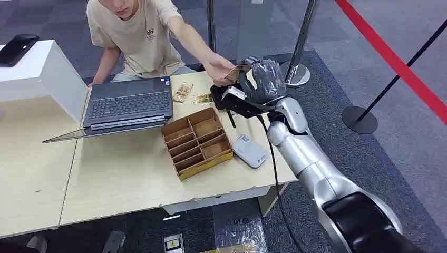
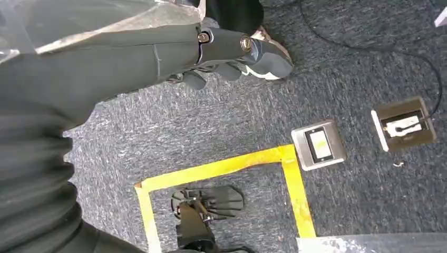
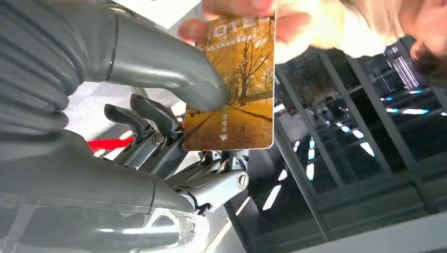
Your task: Pass the card to the sensor for recognition and then transmit it.
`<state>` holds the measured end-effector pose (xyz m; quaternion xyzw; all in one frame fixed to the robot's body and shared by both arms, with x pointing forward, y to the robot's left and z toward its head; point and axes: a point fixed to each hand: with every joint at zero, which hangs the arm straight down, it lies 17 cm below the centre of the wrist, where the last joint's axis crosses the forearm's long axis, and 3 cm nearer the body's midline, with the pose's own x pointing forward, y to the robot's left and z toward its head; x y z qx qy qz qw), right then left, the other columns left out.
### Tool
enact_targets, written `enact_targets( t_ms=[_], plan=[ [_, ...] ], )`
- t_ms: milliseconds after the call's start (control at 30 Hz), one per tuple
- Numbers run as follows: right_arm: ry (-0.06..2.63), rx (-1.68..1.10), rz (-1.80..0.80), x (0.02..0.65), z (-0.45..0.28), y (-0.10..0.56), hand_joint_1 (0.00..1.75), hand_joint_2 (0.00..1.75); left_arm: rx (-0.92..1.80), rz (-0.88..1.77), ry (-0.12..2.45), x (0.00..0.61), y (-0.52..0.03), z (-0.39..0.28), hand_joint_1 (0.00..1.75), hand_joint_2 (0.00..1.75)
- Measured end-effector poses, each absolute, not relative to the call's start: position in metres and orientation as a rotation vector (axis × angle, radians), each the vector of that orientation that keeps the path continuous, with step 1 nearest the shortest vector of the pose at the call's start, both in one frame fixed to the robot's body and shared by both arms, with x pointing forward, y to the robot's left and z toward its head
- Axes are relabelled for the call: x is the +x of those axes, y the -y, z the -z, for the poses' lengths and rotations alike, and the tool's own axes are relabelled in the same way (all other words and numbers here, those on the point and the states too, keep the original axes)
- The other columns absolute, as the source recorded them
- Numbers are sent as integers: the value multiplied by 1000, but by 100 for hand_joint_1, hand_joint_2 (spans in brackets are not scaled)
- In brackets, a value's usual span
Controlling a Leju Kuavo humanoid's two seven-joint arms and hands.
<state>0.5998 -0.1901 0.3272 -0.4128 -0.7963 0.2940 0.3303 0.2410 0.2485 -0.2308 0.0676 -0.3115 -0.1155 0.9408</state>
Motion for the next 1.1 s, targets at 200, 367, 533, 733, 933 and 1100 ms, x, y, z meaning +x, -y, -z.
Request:
enact_targets(
  t_ms=[200,367,533,733,933,1100],
  plan=[
    [2030,-1055,-798,604,-305,187,0,175,137,235,637,241,-248,231,0,175],
    [1993,-989,-818,607,-287,183,0,175,136,231,638,242,-248,230,0,175],
    [1965,-869,-751,609,-273,186,0,0,143,217,646,242,-250,230,0,175],
    [1929,-705,-648,601,-258,184,0,0,148,199,638,232,-253,233,0,175],
    [1908,-703,-632,578,-247,181,0,0,159,179,629,223,-258,237,0,175],
    [1920,-746,-678,555,-242,178,0,0,166,166,632,220,-262,237,0,175]
  ],
)
